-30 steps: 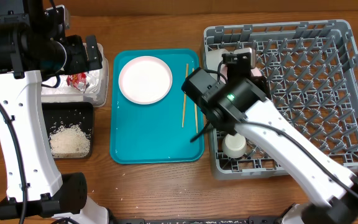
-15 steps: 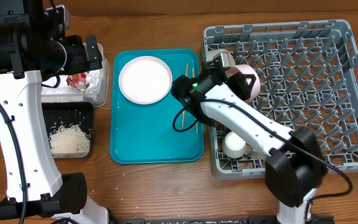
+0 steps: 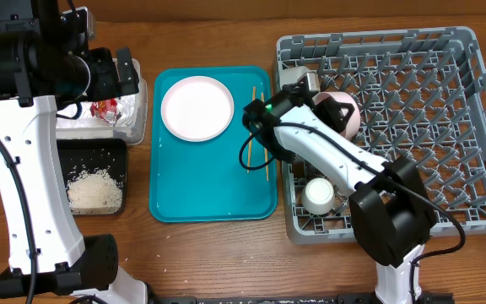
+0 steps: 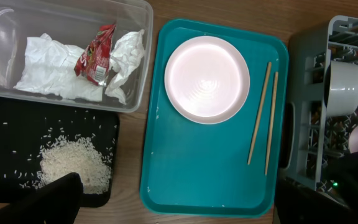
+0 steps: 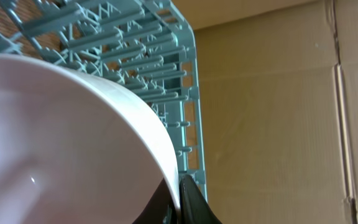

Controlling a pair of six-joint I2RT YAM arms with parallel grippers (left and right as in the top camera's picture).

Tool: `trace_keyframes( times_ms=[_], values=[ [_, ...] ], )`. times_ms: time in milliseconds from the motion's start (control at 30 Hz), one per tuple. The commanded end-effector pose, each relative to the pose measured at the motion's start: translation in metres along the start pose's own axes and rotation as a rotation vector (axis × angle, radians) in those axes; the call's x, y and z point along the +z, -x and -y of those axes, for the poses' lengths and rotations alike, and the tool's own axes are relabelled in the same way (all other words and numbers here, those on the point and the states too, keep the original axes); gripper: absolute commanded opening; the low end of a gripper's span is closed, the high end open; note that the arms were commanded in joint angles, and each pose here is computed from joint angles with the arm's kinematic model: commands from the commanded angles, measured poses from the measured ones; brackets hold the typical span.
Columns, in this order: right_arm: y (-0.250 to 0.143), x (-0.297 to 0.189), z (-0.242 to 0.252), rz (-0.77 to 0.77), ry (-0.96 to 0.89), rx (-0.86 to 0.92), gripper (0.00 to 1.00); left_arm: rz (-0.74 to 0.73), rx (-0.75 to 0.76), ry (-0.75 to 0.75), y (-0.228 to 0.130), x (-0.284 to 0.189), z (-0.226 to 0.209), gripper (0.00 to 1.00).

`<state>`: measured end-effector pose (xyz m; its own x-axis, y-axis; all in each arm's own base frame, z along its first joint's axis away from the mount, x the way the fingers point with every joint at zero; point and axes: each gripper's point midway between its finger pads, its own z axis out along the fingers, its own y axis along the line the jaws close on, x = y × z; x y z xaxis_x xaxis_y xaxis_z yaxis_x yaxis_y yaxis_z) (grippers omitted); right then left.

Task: Sort waste into correct bins and load items into the dishwasher
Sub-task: 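Reach the right gripper to the pink plate and grasp its edge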

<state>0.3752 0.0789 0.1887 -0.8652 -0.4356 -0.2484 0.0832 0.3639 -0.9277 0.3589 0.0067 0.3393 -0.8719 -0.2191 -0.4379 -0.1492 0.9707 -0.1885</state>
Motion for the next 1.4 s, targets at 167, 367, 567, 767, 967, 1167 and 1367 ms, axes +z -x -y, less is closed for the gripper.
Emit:
trace_keyframes(
  times_ms=[167, 367, 567, 767, 967, 1167, 1367],
  values=[
    [-0.007, -0.038, -0.024, 0.030, 0.089, -0.082, 0.04, 0.014, 0.021, -0.010, 0.002, -0.004, 0.002, 1.00],
    [-0.011, -0.059, -0.036, 0.051, 0.136, -0.111, 0.27, 0.014, 0.021, -0.010, 0.002, -0.004, 0.002, 1.00],
    [-0.016, -0.066, -0.040, 0.043, 0.162, -0.127, 0.66, 0.013, 0.022, -0.010, 0.002, -0.003, 0.002, 1.00],
    [-0.006, -0.072, -0.029, 0.049, 0.172, -0.040, 0.91, 0.014, 0.022, -0.010, 0.002, -0.003, 0.002, 1.00],
    [0.018, -0.079, -0.002, 0.057, 0.228, 0.135, 0.96, 0.014, 0.022, -0.011, 0.002, -0.003, 0.003, 1.00],
    [0.038, -0.090, 0.008, 0.019, 0.387, 0.309, 1.00, 0.014, 0.022, -0.010, 0.002, -0.003, 0.002, 1.00],
    [0.054, -0.113, -0.034, -0.080, 0.748, 0.363, 1.00, 0.014, 0.022, -0.011, 0.002, -0.003, 0.003, 1.00]
  ],
)
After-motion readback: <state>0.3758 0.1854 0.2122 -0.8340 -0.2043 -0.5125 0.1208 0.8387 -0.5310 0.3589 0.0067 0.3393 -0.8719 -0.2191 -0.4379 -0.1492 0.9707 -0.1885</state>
